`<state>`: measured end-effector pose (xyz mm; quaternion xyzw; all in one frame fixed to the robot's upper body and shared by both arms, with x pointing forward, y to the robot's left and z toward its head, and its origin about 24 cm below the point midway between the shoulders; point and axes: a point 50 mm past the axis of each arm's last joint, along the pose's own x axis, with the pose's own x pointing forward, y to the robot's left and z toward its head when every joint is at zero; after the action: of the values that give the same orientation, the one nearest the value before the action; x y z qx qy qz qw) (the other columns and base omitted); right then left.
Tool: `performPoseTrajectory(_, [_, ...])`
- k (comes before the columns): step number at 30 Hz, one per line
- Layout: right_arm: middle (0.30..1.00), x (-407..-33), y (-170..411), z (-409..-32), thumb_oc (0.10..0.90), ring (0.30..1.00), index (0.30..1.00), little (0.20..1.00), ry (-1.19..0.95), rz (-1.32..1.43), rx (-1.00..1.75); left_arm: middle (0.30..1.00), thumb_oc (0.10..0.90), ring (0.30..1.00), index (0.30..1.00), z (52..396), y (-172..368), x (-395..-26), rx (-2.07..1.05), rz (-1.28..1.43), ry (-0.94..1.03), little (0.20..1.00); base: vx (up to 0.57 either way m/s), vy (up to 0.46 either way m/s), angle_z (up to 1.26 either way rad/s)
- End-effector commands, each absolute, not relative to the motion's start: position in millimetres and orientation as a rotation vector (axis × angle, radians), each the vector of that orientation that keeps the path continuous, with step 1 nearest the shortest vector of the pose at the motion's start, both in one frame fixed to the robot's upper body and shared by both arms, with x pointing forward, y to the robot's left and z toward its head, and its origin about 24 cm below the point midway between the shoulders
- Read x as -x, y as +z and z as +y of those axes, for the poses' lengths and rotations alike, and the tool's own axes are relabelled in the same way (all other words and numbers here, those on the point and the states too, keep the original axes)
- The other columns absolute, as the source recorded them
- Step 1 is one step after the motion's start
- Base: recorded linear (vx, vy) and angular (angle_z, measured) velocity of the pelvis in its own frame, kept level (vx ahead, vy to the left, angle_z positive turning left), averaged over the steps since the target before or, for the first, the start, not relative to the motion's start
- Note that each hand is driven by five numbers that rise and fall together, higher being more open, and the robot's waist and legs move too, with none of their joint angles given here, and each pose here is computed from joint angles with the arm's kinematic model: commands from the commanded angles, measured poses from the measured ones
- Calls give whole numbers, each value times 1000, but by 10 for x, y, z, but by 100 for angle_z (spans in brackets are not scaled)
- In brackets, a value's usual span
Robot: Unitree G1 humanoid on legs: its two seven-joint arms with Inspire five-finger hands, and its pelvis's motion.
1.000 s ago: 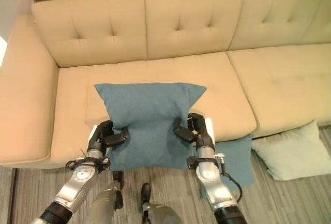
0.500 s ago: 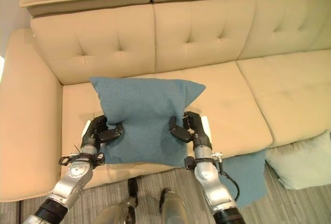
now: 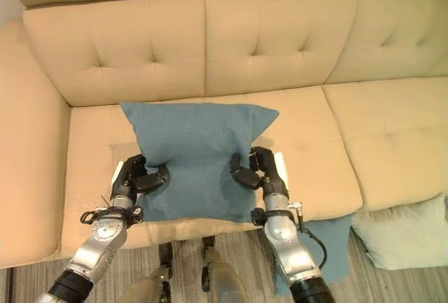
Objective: Pick up all the scattered cushions and arrange them neatly on the sofa.
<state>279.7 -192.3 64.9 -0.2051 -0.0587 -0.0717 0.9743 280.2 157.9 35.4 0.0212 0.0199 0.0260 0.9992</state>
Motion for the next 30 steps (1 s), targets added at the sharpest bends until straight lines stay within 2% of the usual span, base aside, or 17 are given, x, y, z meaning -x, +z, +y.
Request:
performPoseTrajectory(1, [300, -3038, 1548, -1603, 400, 300, 300, 300, -126, -572, 319, 300, 400, 300, 300, 1319, 1329, -3041, -1, -442, -23, 300, -40, -70, 3])
performPoseTrajectory(10, [300, -3448, 2643, -1205, 400, 300, 300, 300, -159, -888, 392, 300, 400, 300, 300, 1250, 2264, -3492, -71, -707, 91, 300, 5, -55, 7])
performPoseTrajectory(15, [300, -3495, 3101, -1026, 400, 300, 300, 300, -219, -1020, 445, 300, 400, 300, 300, 1181, 2718, -3606, -97, -819, 154, 300, 46, -36, 10])
performPoseTrajectory(22, [300, -3490, 3437, -900, 400, 300, 300, 300, -285, -1113, 483, 300, 400, 300, 300, 1184, 3084, -3722, -180, -866, 225, 300, 40, -12, 8])
performPoseTrajectory(23, [538, -3513, 3457, -914, 558, 538, 538, 538, -277, -1099, 505, 900, 800, 900, 900, 1180, 3089, -3743, -169, -849, 210, 900, 22, -2, 6])
performPoseTrajectory(24, [582, -3514, 3456, -914, 588, 582, 582, 582, -276, -1098, 506, 900, 800, 900, 900, 1182, 3087, -3743, -168, -848, 210, 900, 13, 3, 7])
performPoseTrajectory(25, [900, -3537, 3439, -939, 800, 900, 900, 900, -282, -1080, 516, 900, 800, 900, 900, 1199, 3070, -3758, -174, -834, 207, 900, 20, 1, 7])
performPoseTrajectory(30, [900, -3591, 3386, -952, 800, 900, 900, 900, -260, -1033, 516, 900, 800, 900, 900, 1371, 2928, -3885, -248, -734, 252, 900, 1, 11, 13])
